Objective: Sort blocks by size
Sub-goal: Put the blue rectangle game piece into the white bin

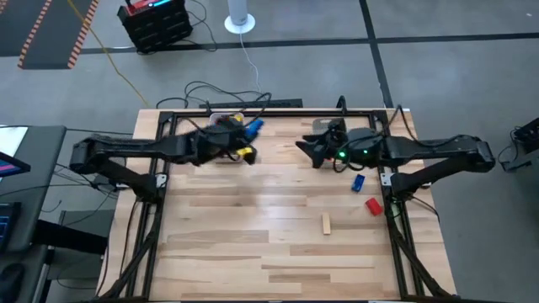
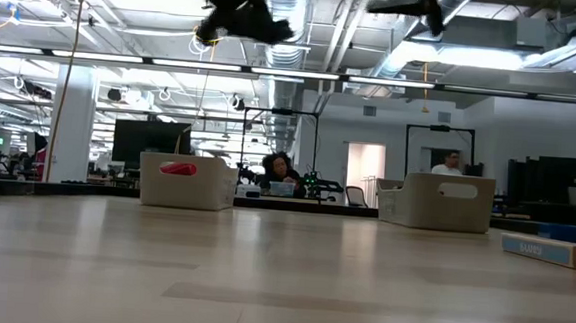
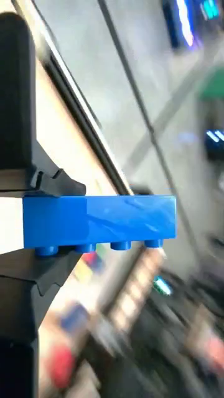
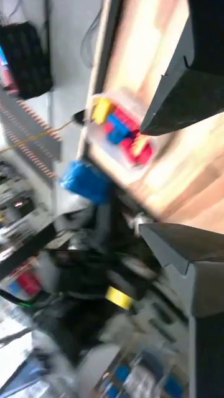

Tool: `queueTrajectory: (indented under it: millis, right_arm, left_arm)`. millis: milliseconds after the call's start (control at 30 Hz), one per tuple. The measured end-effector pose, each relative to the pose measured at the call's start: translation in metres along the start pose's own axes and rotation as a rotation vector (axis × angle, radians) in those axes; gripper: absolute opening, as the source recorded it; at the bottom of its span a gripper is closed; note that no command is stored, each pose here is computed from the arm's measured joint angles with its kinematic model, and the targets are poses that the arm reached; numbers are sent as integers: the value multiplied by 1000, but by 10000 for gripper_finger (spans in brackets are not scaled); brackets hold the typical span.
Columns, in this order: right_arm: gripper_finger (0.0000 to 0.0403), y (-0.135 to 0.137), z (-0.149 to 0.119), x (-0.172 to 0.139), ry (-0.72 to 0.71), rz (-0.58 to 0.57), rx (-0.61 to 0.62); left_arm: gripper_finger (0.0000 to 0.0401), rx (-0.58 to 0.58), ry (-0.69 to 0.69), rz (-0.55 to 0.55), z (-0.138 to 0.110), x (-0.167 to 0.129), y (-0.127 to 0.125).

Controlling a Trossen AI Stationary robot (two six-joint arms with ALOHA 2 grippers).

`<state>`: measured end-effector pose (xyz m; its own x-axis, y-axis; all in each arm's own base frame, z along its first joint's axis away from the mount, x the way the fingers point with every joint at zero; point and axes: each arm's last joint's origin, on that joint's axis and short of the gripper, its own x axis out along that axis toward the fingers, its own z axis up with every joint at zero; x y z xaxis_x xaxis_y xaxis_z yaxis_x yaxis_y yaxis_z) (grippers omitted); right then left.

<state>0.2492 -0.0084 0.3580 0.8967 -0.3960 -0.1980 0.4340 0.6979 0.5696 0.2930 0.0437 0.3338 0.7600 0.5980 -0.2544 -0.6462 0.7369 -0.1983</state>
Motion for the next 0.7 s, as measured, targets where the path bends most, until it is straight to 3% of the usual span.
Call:
queueTrajectory:
  millis: [333,567,700]
  right_arm:
    - [270,-1,-15,-30,121,-85,-4]
    - [270,9,-32,-31,180,-71,-9]
    - [270,13,-40,-32,205,-72,-3]
  left_arm:
    - [80,224,392,367,-10,-14,83]
    - [80,236,494,450,-32,-7,111]
    - [107,180,523,448,-51,-2,122]
